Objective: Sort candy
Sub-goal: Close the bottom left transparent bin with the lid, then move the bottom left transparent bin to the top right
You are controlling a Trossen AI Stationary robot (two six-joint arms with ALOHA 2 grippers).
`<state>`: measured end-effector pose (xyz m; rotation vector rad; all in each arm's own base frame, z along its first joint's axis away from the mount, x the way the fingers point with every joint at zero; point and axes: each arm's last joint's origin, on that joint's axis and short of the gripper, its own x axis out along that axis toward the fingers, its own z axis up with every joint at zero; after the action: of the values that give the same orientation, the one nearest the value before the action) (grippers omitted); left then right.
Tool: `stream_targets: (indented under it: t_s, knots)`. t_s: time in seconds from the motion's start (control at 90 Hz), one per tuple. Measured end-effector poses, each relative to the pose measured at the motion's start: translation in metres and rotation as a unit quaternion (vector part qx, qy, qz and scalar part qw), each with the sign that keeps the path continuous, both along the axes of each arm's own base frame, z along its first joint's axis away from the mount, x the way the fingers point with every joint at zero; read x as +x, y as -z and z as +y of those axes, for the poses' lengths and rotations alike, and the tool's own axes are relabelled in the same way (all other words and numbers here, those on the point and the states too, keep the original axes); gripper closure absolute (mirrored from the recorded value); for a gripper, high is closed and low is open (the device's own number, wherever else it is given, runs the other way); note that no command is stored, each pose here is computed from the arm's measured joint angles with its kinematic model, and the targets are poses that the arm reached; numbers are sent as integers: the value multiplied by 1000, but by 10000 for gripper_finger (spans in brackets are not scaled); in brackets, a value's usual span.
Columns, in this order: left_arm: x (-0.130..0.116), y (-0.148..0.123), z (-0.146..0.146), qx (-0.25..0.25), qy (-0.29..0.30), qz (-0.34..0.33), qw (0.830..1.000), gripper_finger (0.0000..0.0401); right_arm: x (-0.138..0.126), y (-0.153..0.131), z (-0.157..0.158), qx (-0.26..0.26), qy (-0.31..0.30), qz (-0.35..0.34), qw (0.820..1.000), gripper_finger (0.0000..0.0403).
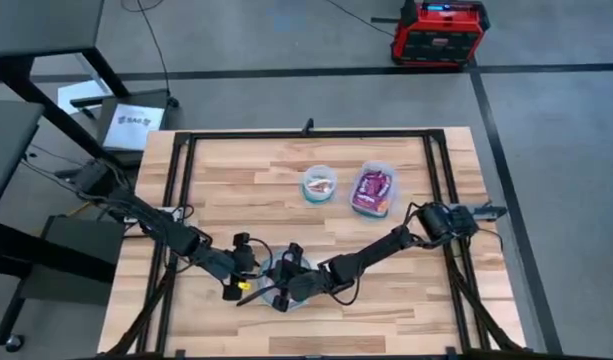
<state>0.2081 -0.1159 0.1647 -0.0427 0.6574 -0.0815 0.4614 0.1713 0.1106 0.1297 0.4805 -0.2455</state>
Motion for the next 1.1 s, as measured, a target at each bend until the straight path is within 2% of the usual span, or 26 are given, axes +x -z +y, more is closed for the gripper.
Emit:
stream_targets:
  t_s: [0.178,0.311,0.389,0.467,0.567,0.722,0.811,0.956,1.1]
  knots:
    - [-14,-12,5,-30,-25,18,999,288,-3,-29,0,-5,-21,-15,1000,403]
    - [-22,-29,10,-54,-43,19,997,288,-18,-75,0,-21,-48,-5,999,403]
    - [-26,-38,9,-73,-48,14,996,288,-35,-114,0,7,-60,2,998,403]
    - [-30,-44,8,-88,-44,7,995,288,-50,-130,3,58,-93,39,993,403]
    - [-32,-48,5,-100,-34,-7,994,288,-58,-114,17,82,-116,77,987,403]
    - [-31,-49,4,-101,-31,-15,994,288,-45,-79,25,99,-104,81,986,403]
    - [-31,-49,4,-101,-32,-15,994,288,-38,-63,16,85,-75,90,990,403]
    - [-32,-49,3,-101,-31,-15,994,288,-30,-60,-6,70,-43,102,991,403]
    - [-32,-49,3,-99,-31,-14,994,288,-19,-61,-44,42,-25,111,993,403]
